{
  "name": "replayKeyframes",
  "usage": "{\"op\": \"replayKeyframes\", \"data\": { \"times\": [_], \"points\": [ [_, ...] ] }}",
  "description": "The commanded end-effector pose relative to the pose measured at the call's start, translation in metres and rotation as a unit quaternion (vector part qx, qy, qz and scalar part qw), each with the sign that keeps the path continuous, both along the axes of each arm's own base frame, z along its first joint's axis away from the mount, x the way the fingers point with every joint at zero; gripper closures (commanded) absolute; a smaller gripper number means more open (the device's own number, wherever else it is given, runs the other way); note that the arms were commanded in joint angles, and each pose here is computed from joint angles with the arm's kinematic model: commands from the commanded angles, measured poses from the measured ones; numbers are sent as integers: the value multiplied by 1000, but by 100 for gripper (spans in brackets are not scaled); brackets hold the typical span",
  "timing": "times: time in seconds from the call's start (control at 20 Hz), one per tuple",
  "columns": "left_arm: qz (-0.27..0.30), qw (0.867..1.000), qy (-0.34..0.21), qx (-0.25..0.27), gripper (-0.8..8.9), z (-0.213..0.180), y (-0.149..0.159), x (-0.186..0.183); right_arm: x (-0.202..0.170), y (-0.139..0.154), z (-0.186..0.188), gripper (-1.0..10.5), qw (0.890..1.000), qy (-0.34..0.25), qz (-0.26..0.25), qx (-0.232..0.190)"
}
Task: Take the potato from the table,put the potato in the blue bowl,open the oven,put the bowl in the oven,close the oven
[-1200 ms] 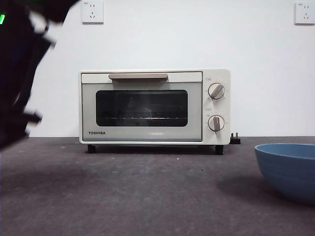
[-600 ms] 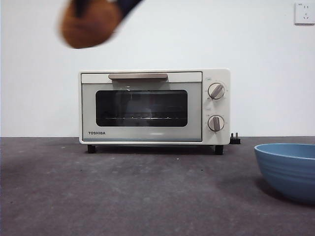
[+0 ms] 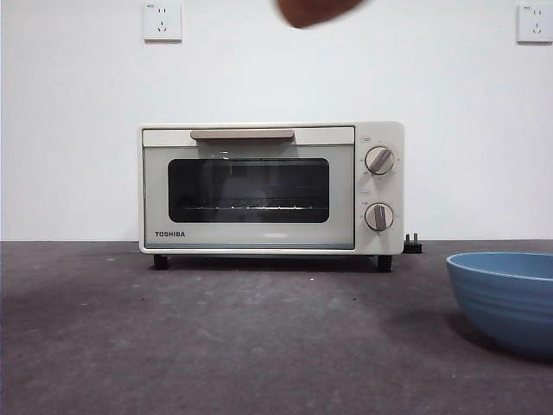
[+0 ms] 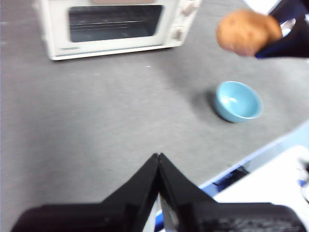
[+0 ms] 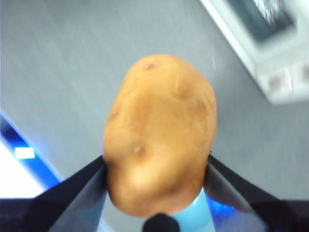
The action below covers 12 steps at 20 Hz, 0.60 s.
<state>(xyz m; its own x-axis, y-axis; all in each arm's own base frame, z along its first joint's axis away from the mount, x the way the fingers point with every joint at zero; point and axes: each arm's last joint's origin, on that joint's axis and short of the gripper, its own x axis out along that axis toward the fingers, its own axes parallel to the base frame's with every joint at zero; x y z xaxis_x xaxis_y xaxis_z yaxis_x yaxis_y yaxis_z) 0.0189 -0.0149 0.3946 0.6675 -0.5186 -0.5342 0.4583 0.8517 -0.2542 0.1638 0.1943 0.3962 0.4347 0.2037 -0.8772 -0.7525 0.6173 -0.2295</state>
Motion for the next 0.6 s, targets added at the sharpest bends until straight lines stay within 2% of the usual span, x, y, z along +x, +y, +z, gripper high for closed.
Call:
{"op": "replayKeyframes", "data": {
  "times": [0.05, 0.15, 0.3, 0.5, 0.6],
  "points": [
    [-20, 1000, -7, -4, 819, 1, -1, -1, -13, -32, -25, 958, 999, 28, -25, -26],
    [-21, 1000, -5, -4, 819, 1, -1, 1, -25, -64, -40, 958, 998, 22, -54, 13],
    [-23, 1000, -3, 4, 819, 1, -2, 4, -43, -105, -63, 958, 990, 10, -116, 82],
    [-29, 999, -16, -4, 819, 5, -4, 15, -52, -129, -101, 958, 967, 58, -192, 155],
    [-37, 999, -30, -12, 819, 8, -5, 17, -47, -131, -123, 958, 958, 70, -220, 168]
  ]
}}
